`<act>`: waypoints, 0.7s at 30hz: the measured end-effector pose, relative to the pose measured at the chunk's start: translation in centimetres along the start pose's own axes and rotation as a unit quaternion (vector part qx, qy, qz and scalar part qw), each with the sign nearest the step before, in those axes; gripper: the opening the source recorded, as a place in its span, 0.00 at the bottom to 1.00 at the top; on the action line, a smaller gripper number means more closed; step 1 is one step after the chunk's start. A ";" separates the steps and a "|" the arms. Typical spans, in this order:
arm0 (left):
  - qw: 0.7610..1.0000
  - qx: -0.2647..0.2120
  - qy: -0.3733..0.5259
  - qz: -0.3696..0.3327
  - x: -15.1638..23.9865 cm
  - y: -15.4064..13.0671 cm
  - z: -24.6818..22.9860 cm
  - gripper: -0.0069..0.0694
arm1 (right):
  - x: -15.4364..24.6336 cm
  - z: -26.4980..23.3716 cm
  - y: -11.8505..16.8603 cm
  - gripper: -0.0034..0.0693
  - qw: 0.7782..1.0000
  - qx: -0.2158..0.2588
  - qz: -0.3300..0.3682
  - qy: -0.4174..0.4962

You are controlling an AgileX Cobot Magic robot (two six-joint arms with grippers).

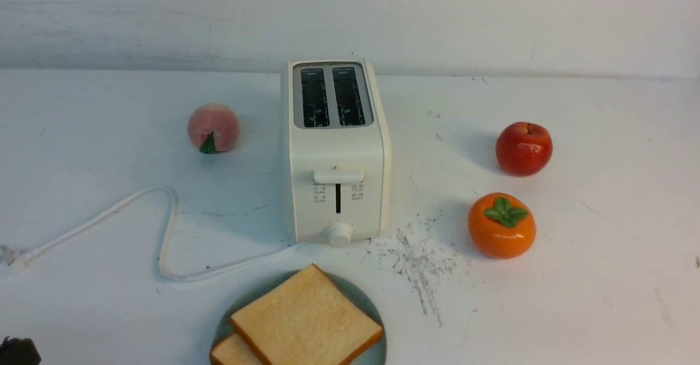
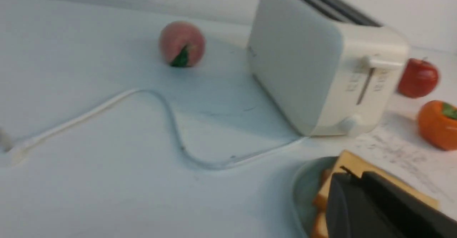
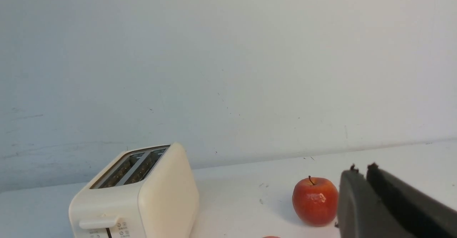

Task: Take toasted bread from bread machine on white table place on plate.

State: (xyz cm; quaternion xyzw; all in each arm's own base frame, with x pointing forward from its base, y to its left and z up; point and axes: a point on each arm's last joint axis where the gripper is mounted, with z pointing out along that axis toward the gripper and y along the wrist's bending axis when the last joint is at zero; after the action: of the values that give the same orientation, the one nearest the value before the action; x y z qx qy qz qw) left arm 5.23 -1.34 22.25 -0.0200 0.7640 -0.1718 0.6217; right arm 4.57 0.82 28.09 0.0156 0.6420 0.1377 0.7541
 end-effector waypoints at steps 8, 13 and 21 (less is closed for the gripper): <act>0.997 -0.078 0.014 -0.017 3.9 2.0 0.7 0.14 | 0.7 0.1 -0.1 0.12 1.000 0.002 0.000 0.012; 0.995 -0.087 0.050 -0.019 4.8 2.2 0.7 0.15 | 0.7 0.1 -0.1 0.13 1.000 0.002 0.000 0.013; 0.995 -0.087 0.051 -0.020 4.9 2.2 0.7 0.16 | 0.7 0.1 -0.1 0.15 1.000 0.002 0.000 0.013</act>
State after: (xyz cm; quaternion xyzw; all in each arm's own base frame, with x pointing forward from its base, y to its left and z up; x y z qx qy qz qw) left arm 5.20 -0.60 16.90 -0.0804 0.8062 -0.1172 0.5743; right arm 4.77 0.86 27.38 0.0154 0.6520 0.1368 0.7456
